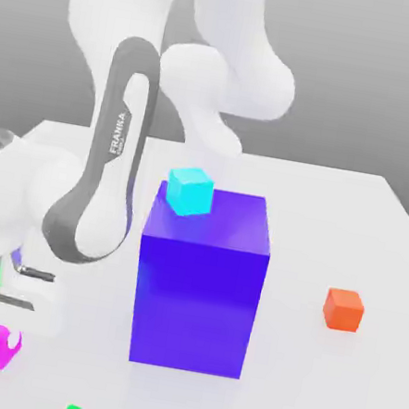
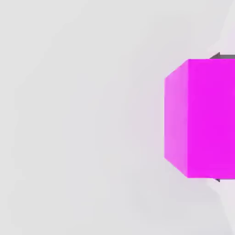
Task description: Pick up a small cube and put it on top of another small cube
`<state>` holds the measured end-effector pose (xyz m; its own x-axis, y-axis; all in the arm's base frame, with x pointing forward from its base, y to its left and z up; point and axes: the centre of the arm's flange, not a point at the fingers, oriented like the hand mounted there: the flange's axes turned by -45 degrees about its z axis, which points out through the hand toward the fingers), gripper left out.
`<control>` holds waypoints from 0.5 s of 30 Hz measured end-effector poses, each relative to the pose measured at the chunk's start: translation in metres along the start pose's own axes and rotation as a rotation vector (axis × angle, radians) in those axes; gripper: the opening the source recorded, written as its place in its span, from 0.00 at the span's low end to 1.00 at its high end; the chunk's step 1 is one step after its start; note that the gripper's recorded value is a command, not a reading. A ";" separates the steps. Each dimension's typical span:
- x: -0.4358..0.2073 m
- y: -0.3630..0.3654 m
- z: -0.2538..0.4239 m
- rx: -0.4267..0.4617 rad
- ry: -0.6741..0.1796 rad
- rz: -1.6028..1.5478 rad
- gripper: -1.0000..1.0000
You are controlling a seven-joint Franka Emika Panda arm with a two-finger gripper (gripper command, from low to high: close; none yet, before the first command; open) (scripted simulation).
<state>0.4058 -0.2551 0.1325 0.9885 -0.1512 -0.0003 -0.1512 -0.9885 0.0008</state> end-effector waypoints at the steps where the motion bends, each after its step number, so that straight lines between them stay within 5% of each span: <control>1: 0.001 0.000 -0.009 -0.001 0.000 -0.001 0.00; 5: 0.007 -0.008 -0.054 0.002 0.001 -0.016 0.00; 11: 0.094 -0.147 -0.102 0.005 0.000 -0.254 0.00; 15: 0.104 -0.172 -0.059 0.002 0.000 -0.291 0.00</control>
<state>0.5350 -0.1011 0.1909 0.9903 0.1392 -0.0003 0.1392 -0.9903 -0.0010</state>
